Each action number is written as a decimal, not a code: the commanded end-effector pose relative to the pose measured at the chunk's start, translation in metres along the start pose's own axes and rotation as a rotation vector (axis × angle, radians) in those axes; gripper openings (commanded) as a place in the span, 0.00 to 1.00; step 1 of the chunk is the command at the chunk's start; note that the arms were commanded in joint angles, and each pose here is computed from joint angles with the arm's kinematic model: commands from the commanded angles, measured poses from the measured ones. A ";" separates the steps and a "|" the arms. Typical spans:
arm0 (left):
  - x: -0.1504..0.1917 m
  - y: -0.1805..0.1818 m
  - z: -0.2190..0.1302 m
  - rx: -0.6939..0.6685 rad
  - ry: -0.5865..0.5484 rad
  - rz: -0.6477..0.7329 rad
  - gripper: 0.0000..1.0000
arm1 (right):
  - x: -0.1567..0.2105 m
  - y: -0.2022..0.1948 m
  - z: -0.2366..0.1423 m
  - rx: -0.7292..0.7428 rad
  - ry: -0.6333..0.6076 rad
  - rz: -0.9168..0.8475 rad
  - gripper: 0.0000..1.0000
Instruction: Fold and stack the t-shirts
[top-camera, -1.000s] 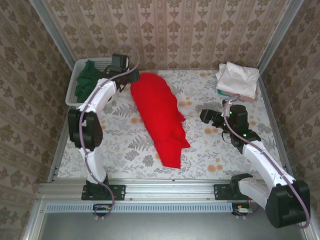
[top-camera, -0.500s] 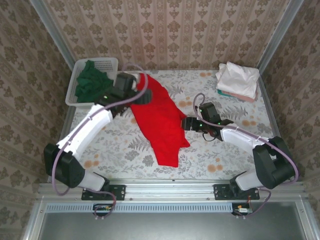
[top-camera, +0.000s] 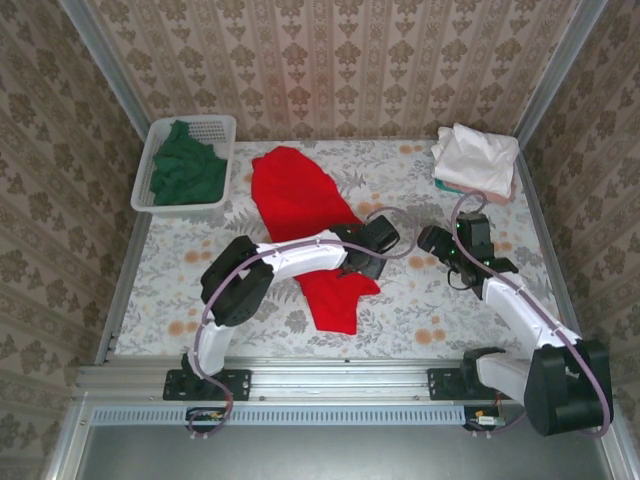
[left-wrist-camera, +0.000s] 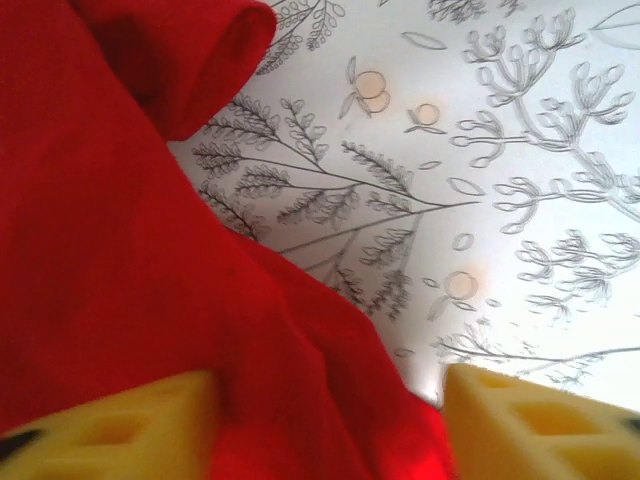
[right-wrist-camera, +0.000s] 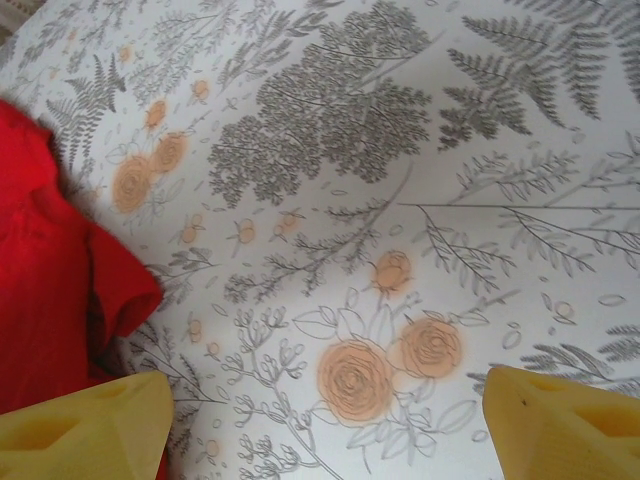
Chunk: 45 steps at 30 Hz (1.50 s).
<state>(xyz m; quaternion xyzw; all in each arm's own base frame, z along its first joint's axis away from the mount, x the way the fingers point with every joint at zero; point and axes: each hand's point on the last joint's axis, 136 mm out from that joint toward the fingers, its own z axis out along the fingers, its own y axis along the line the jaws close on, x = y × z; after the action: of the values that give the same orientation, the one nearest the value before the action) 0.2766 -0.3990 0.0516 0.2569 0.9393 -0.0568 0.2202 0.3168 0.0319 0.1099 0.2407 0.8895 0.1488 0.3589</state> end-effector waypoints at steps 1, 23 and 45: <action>-0.005 0.021 -0.007 -0.076 0.000 -0.046 0.42 | 0.007 -0.009 -0.002 0.025 0.010 0.009 0.82; 0.032 0.178 -0.147 -0.069 -0.254 -0.384 0.00 | 0.151 0.102 0.055 -0.084 0.361 -0.365 0.76; -0.011 0.288 -0.338 -0.189 -0.636 -0.493 0.00 | -0.057 0.106 -0.128 -0.072 -0.263 -0.339 0.00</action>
<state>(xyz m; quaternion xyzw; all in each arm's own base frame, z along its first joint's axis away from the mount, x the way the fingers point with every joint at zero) 0.2985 -0.0806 0.3409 -0.0541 0.8640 -0.1039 0.4896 0.3097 0.1109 0.2489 0.0899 0.8692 0.1359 0.4668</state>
